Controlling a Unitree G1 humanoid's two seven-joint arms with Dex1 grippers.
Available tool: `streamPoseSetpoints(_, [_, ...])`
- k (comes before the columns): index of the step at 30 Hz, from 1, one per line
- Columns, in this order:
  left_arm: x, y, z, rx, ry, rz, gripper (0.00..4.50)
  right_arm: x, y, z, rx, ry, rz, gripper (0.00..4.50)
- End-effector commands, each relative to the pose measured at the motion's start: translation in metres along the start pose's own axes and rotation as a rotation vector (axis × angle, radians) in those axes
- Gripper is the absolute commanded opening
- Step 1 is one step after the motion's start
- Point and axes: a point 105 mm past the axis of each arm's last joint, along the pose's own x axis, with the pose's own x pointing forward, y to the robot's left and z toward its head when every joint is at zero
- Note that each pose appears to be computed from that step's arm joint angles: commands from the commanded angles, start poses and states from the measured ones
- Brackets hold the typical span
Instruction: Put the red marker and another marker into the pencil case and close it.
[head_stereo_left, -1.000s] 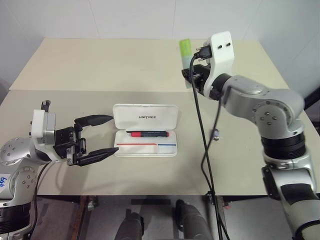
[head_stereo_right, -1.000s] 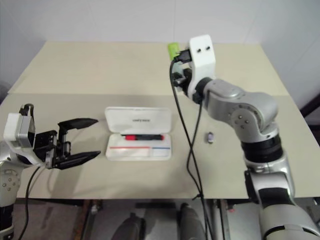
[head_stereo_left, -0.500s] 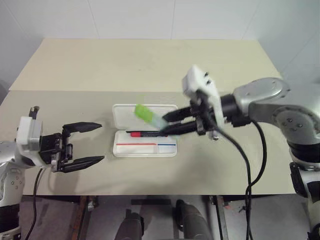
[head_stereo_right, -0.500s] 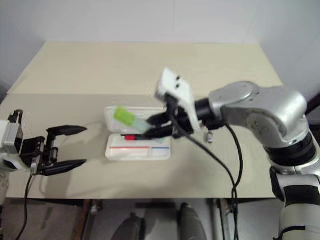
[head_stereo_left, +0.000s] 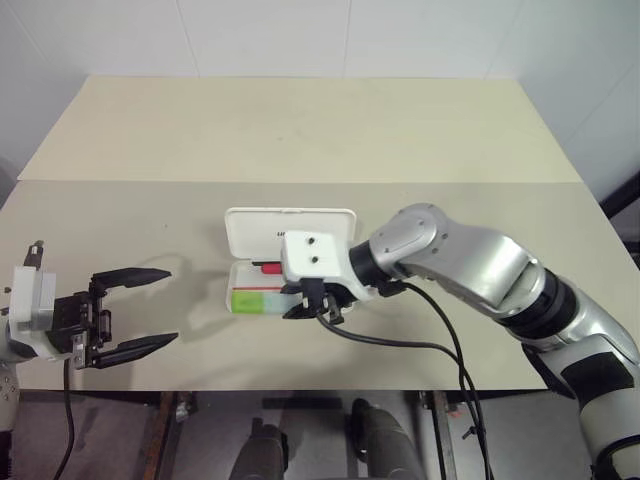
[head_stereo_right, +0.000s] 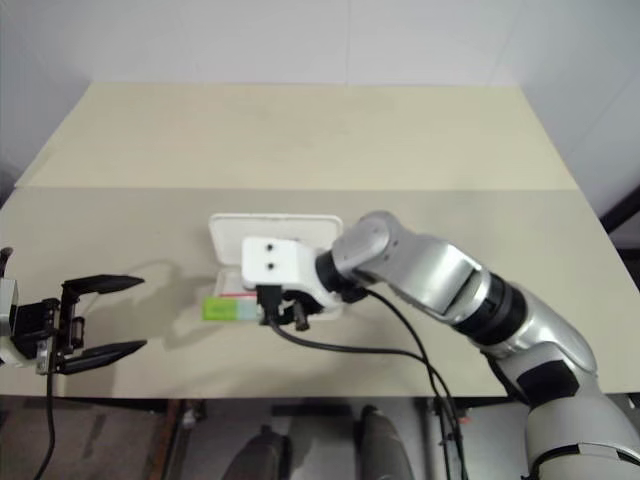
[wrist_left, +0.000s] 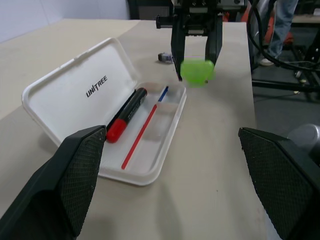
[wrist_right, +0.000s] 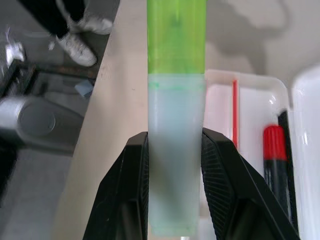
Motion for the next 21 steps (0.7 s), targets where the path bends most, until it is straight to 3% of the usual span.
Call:
streamPoseSetpoints(1, [-0.009, -0.002, 0.004, 0.042, 0.012, 0.02, 4.5, 0.004, -0.003, 0.002, -0.114, 0.024, -0.004, 1.1])
streamPoseSetpoints(11, [-0.024, -0.004, 0.004, 0.028, -0.038, 0.03, 4.5, 0.024, -0.022, 0.002, -0.171, 0.089, -0.051, 1.1])
streamPoseSetpoints(15, [-0.031, 0.004, 0.011, 0.026, -0.12, 0.077, 4.5, 0.031, -0.027, 0.004, -0.141, 0.118, -0.071, 1.1])
streamPoseSetpoints(21, [-0.032, 0.006, 0.008, 0.01, -0.111, 0.088, 4.5, 0.041, -0.035, 0.007, -0.062, 0.165, -0.107, 1.1])
